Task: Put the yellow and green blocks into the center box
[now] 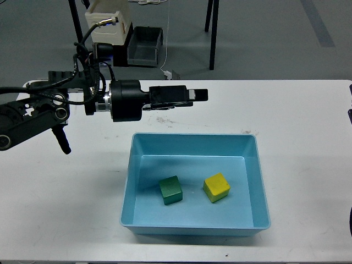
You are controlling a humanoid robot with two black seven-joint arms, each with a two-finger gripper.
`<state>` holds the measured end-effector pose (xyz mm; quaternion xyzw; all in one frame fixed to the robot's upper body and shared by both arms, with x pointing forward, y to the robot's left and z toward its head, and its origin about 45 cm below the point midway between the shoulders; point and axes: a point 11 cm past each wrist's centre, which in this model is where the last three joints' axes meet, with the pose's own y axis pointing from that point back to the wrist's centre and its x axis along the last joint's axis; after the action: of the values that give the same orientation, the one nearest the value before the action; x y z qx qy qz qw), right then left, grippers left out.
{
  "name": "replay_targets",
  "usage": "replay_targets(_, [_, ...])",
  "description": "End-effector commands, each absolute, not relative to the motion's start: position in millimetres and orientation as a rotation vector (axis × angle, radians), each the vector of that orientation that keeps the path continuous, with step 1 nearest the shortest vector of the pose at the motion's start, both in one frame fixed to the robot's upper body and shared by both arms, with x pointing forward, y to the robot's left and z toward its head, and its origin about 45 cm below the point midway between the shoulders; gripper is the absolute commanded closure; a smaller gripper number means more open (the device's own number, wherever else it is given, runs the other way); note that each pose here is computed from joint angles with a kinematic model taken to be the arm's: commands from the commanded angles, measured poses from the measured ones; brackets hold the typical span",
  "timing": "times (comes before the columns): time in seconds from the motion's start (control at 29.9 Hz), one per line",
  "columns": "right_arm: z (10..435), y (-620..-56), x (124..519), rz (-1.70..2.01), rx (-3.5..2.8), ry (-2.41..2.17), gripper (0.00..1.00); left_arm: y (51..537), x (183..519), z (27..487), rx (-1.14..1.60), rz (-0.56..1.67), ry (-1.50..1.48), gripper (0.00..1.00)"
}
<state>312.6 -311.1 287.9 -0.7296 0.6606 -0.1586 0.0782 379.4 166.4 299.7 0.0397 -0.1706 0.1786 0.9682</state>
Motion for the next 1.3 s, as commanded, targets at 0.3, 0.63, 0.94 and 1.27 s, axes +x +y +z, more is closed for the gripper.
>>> replay_targets(0.3, [306,-275,341,0.048,-2.068,1.667,0.00,251,395,327,-0.434,0.839,0.085,0.00])
replay_targets(0.63, [280,-291,327,0.583,-1.849,1.437,0.00,277,376,282,-0.657,1.062,0.556,0.00])
replay_targets(0.94, [227,-306,287,0.833,-1.669,1.436,0.00,304,334,244,-0.889,1.169,0.845,0.00])
replay_targets(1.27, [202,-320,260,1.038,-1.396,1.278,0.00,317,298,197,-1.024,1.263,1.070,0.00])
